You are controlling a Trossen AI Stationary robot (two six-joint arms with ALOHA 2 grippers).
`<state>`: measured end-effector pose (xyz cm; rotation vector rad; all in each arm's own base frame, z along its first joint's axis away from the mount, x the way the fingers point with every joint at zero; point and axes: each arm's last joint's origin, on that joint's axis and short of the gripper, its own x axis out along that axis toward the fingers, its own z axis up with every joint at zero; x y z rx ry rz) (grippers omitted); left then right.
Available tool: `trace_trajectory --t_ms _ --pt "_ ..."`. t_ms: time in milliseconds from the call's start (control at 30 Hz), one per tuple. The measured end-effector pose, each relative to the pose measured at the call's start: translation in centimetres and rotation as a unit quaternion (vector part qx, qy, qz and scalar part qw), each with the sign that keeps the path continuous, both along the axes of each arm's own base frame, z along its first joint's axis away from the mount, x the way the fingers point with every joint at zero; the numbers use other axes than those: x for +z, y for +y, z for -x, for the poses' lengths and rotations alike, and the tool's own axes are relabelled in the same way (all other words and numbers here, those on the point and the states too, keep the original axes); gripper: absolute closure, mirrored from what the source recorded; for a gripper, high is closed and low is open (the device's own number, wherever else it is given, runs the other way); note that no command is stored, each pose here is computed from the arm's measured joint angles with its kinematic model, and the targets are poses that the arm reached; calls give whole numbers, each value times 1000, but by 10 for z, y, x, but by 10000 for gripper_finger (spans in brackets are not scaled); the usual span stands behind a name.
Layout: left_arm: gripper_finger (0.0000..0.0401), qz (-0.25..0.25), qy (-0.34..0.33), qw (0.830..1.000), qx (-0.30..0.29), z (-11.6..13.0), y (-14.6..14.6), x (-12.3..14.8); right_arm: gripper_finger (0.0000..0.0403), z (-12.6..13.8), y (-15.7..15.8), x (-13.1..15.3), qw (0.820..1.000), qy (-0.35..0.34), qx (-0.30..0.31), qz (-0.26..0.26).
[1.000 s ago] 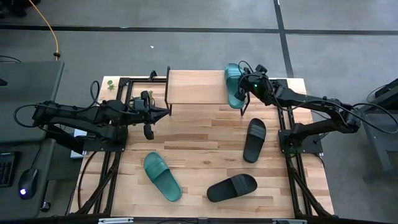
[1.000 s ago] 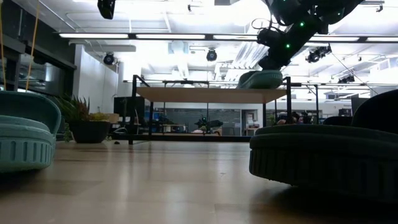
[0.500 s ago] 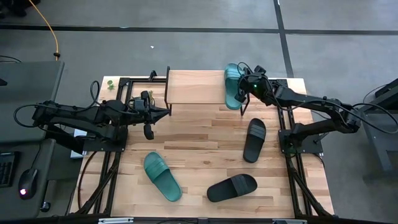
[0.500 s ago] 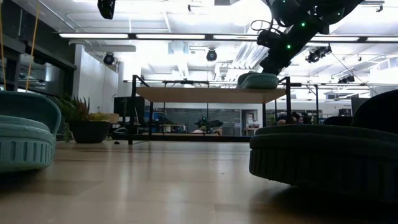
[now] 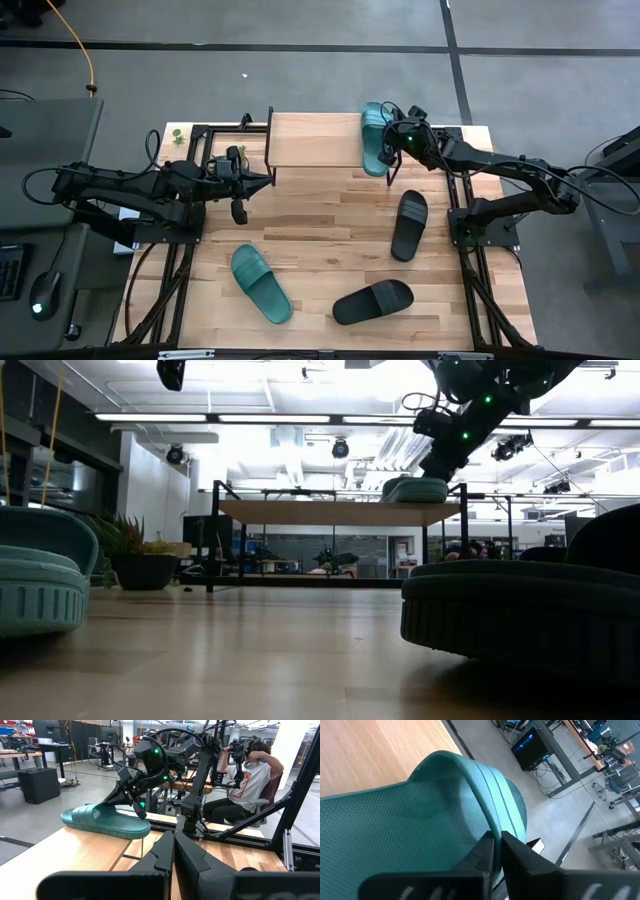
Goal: Pick and place slides into the shelf
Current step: Put the top green slide on the shelf, then put the green slide on the shelf
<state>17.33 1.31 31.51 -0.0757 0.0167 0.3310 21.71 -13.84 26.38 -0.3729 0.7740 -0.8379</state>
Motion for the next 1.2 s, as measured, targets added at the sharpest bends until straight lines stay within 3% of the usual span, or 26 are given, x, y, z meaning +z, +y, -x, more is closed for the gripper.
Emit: trace_trajectory --t_ms 267,433,767,1000,1200 --pt "398 0 0 1000 0 0 0 0 297 1 0 0 1000 7 -14 5" --pt "398 0 0 1000 0 0 0 0 268 1 0 0 1000 -1 -19 1" --pt "398 0 0 1000 0 0 0 0 263 5 17 13 1000 -21 7 10" --pt "398 0 0 1000 0 0 0 0 263 14 39 35 996 -74 40 26" --pt "398 0 15 1000 0 0 0 -3 263 18 59 47 987 -141 73 2"
